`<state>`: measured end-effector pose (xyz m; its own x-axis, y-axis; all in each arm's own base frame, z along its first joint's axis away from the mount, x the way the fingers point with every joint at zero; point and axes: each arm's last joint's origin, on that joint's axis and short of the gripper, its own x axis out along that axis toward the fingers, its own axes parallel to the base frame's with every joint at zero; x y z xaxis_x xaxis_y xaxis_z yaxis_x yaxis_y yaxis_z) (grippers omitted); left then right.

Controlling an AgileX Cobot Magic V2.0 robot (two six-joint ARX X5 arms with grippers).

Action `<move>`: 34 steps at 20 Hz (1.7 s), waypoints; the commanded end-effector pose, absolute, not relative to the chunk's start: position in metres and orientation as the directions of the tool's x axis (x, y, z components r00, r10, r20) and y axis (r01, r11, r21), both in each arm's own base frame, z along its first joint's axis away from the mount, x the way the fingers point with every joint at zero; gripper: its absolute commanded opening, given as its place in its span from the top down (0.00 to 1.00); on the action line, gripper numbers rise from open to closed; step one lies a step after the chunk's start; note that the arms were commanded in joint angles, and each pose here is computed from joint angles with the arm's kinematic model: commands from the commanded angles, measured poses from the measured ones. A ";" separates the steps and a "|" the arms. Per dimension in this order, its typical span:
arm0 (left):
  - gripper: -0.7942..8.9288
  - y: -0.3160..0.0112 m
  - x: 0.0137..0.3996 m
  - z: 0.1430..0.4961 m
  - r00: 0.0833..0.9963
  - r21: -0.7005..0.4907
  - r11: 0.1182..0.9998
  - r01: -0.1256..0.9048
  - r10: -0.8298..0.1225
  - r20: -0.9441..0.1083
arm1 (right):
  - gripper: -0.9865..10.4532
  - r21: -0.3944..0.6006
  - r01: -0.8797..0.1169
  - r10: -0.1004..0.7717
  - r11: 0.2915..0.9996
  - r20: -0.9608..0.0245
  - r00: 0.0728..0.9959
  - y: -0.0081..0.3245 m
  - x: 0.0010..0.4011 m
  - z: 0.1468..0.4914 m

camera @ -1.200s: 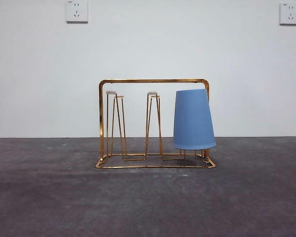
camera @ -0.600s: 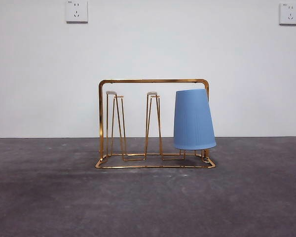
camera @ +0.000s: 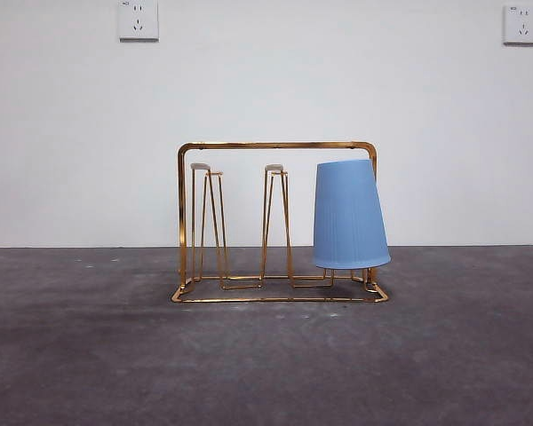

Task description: Pick up cup 1,put cup 1 in the cup rack,pick up cup 2,put cup 2 in the cup rack

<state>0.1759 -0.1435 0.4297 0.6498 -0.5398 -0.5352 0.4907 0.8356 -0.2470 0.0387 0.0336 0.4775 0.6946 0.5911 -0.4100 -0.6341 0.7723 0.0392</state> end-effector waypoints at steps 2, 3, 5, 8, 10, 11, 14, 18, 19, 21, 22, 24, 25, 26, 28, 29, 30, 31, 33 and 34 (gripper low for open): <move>0.93 -0.154 0.203 0.427 0.630 -0.177 0.873 0.454 -0.455 -0.629 | 0.67 0.021 -0.639 0.583 0.769 -0.436 0.686 0.033 0.038 0.475; 0.93 -0.157 0.210 0.426 0.619 -0.166 0.878 0.449 -0.439 -0.651 | 0.67 0.017 -0.640 0.580 0.768 -0.444 0.683 0.033 0.038 0.474; 0.93 -0.160 0.224 0.423 0.597 -0.144 0.892 0.428 -0.398 -0.696 | 0.67 0.011 -0.643 0.575 0.766 -0.459 0.677 0.032 0.037 0.472; 0.93 -0.161 0.242 0.419 0.571 -0.124 0.910 0.395 -0.349 -0.743 | 0.67 0.009 -0.643 0.570 0.766 -0.474 0.672 0.032 0.037 0.471; 0.93 -0.159 0.259 0.412 0.550 -0.116 0.927 0.357 -0.309 -0.776 | 0.67 0.007 -0.644 0.569 0.765 -0.477 0.670 0.032 0.036 0.471; 0.93 -0.157 0.266 0.407 0.537 -0.114 0.933 0.341 -0.293 -0.791 | 0.67 0.004 -0.645 0.568 0.764 -0.476 0.671 0.031 0.036 0.471; 0.93 -0.150 0.285 0.392 0.484 -0.138 0.942 0.306 -0.278 -0.830 | 0.67 -0.005 -0.649 0.569 0.761 -0.476 0.671 0.032 0.036 0.471; 0.93 -0.150 0.303 0.376 0.441 -0.164 0.942 0.291 -0.284 -0.851 | 0.67 -0.010 -0.651 0.568 0.759 -0.477 0.671 0.032 0.036 0.471; 0.93 -0.151 0.306 0.373 0.438 -0.164 0.942 0.291 -0.284 -0.853 | 0.67 -0.011 -0.651 0.568 0.759 -0.477 0.671 0.032 0.036 0.471; 0.93 -0.155 0.312 0.368 0.432 -0.173 0.941 0.290 -0.290 -0.854 | 0.67 -0.011 -0.651 0.568 0.759 -0.477 0.671 0.032 0.036 0.471; 0.93 -0.157 0.315 0.364 0.423 -0.192 0.937 0.291 -0.306 -0.853 | 0.67 -0.011 -0.651 0.569 0.759 -0.477 0.670 0.032 0.036 0.471; 0.93 -0.160 0.322 0.355 0.410 -0.185 0.942 0.278 -0.291 -0.864 | 0.67 -0.010 -0.651 0.568 0.759 -0.478 0.670 0.032 0.037 0.470; 0.93 -0.161 0.325 0.351 0.398 -0.184 0.944 0.272 -0.285 -0.872 | 0.67 -0.010 -0.651 0.568 0.759 -0.479 0.669 0.032 0.037 0.470; 0.93 -0.163 0.328 0.345 0.384 -0.186 0.947 0.262 -0.279 -0.880 | 0.67 -0.010 -0.651 0.566 0.759 -0.484 0.667 0.032 0.036 0.470; 0.93 -0.166 0.334 0.338 0.371 -0.187 0.950 0.251 -0.273 -0.888 | 0.67 -0.011 -0.651 0.561 0.759 -0.498 0.661 0.031 0.036 0.468; 0.93 -0.167 0.336 0.335 0.369 -0.188 0.950 0.248 -0.272 -0.888 | 0.67 -0.011 -0.651 0.559 0.759 -0.502 0.660 0.031 0.036 0.468; 0.93 -0.168 0.338 0.333 0.368 -0.192 0.950 0.247 -0.275 -0.888 | 0.67 -0.011 -0.651 0.558 0.759 -0.504 0.659 0.031 0.036 0.468; 0.93 -0.168 0.338 0.332 0.366 -0.194 0.950 0.243 -0.275 -0.889 | 0.67 -0.011 -0.651 0.558 0.759 -0.505 0.658 0.031 0.036 0.468; 0.93 -0.169 0.337 0.330 0.350 -0.195 0.953 0.233 -0.269 -0.897 | 0.67 -0.011 -0.651 0.556 0.759 -0.510 0.656 0.031 0.035 0.467; 0.93 -0.170 0.335 0.329 0.337 -0.190 0.953 0.237 -0.264 -0.904 | 0.67 -0.011 -0.651 0.555 0.759 -0.513 0.655 0.030 0.035 0.467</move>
<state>0.3333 -0.1662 0.3350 0.3587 -0.2638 -0.8954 0.2405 0.9530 -0.1844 0.0351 0.0304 0.4685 0.6588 0.5589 -0.5035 -0.6487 0.7610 -0.0041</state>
